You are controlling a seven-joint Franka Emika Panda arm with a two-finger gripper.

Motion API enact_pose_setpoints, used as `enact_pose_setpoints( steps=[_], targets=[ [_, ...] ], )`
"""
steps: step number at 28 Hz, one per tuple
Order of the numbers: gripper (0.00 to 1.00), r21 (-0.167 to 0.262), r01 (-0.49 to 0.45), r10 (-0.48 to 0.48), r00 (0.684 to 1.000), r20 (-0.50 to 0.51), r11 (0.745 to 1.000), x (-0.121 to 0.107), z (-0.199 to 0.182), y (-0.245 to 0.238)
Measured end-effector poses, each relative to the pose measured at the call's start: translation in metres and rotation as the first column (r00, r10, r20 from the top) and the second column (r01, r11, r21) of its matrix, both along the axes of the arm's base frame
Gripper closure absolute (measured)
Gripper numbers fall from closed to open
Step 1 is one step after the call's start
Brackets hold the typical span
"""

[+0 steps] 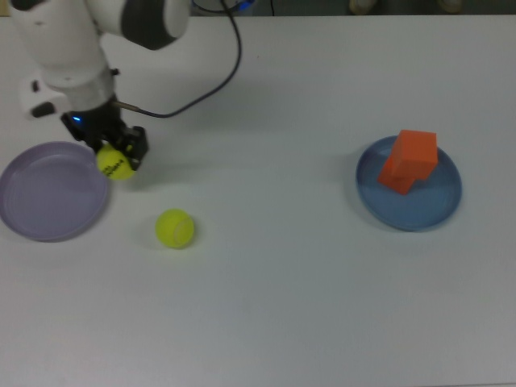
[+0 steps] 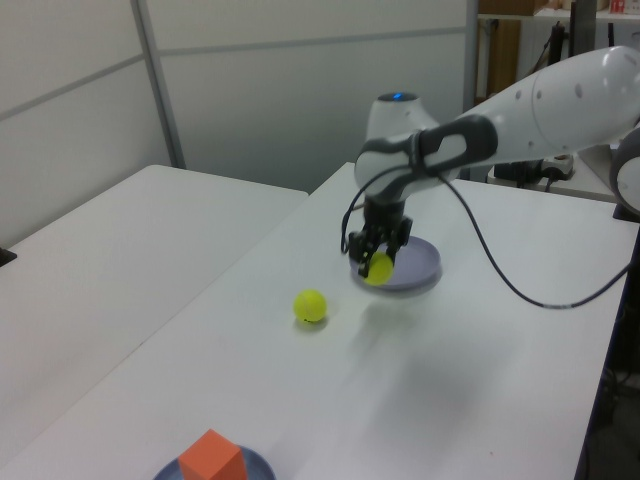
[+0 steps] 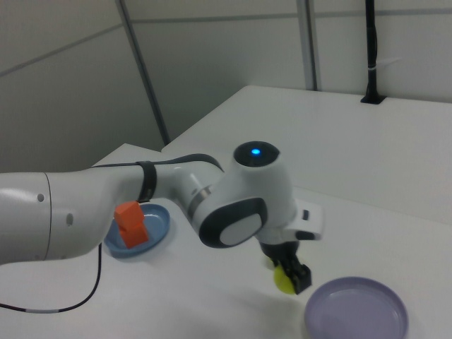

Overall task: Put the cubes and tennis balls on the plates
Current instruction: 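Grasp the tennis ball, carry it onto the lavender plate, release, then lower the gripper onto the second tennis ball and grasp it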

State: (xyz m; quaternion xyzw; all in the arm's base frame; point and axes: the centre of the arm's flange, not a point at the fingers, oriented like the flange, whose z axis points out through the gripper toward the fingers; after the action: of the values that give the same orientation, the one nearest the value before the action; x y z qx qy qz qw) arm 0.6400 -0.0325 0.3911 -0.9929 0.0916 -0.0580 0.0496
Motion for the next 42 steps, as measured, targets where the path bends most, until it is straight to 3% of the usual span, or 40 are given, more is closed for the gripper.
enact_pose_setpoints(
  steps=[7, 17, 19, 20, 25, 33, 42],
  targets=[
    [0.30, 0.003, 0.054, -0.054, 0.999, -0.002, 0.999, 0.002, -0.013, -0.066],
    [0.30, -0.011, 0.068, -0.068, 0.997, -0.033, 0.998, 0.017, -0.046, -0.072],
    [0.26, -0.013, 0.054, -0.054, 0.998, -0.030, 0.998, 0.018, -0.046, -0.071],
    [0.18, -0.013, 0.047, -0.048, 0.999, -0.024, 0.999, 0.019, -0.043, -0.071],
    [0.00, -0.008, 0.028, -0.027, 0.999, 0.030, 1.000, 0.025, -0.013, -0.067],
    [0.00, 0.045, -0.029, 0.024, 0.993, 0.116, 0.999, 0.038, 0.037, -0.006],
    [0.00, 0.103, -0.066, 0.056, 0.994, 0.096, 0.992, 0.044, 0.021, 0.088]
  ],
)
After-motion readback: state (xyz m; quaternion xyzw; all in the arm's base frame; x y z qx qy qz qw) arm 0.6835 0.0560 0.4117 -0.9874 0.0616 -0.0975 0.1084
